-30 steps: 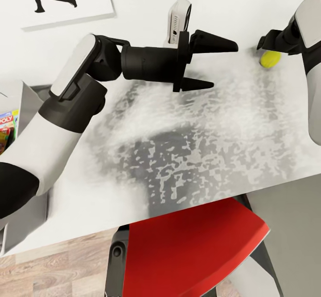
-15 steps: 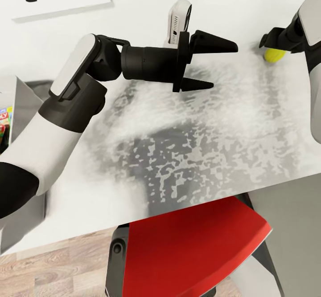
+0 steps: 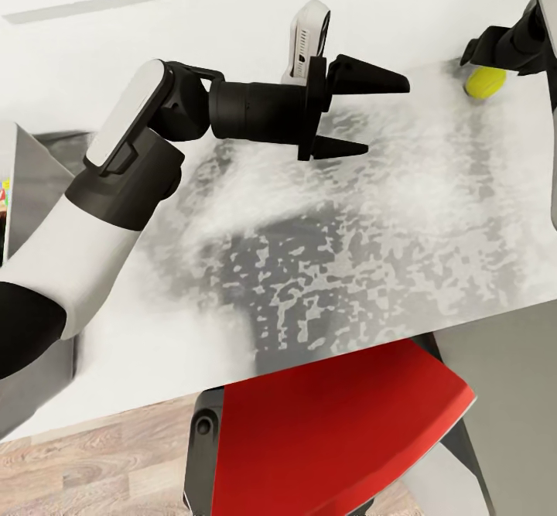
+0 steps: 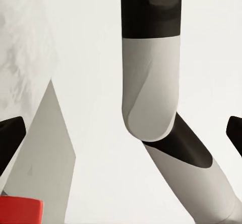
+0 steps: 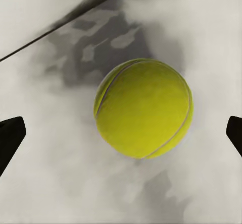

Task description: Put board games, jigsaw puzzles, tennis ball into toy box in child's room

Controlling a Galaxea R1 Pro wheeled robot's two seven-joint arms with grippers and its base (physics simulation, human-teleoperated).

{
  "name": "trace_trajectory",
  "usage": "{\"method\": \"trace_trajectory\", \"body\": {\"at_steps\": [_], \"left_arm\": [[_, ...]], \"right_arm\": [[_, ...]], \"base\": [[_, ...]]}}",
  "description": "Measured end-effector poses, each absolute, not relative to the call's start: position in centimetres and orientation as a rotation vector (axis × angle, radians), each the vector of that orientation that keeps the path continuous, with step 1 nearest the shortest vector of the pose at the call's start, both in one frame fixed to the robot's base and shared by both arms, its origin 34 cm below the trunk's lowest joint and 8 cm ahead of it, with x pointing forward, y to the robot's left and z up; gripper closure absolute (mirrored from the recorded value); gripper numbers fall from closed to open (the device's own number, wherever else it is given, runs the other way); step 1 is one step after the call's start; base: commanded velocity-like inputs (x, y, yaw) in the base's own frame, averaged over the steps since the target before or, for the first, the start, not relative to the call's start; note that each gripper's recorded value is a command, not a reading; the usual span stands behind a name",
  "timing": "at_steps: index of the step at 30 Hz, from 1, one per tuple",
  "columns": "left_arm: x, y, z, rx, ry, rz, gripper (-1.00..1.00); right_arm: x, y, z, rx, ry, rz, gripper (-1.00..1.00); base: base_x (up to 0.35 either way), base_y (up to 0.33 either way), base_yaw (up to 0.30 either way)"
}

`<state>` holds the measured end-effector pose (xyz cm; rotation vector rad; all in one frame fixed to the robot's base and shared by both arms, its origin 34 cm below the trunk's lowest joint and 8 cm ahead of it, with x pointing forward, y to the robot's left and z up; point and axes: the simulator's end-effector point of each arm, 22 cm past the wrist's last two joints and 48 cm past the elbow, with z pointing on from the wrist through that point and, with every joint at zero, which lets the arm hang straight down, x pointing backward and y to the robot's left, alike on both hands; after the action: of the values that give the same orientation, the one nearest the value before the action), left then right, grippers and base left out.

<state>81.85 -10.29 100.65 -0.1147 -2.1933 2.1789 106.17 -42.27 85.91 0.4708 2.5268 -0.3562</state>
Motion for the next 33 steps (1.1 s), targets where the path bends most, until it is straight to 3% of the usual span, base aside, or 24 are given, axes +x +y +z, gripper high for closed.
{"method": "trace_trajectory", "body": {"at_steps": [33], "left_arm": [[81.8,-10.2,98.8,-0.088,-2.186,2.163,-1.00]], "right_arm": [[105.4,-43.9,84.4,0.454,2.538,-0.486,-1.00]], "base": [[0.000,0.000,0.000]]}}
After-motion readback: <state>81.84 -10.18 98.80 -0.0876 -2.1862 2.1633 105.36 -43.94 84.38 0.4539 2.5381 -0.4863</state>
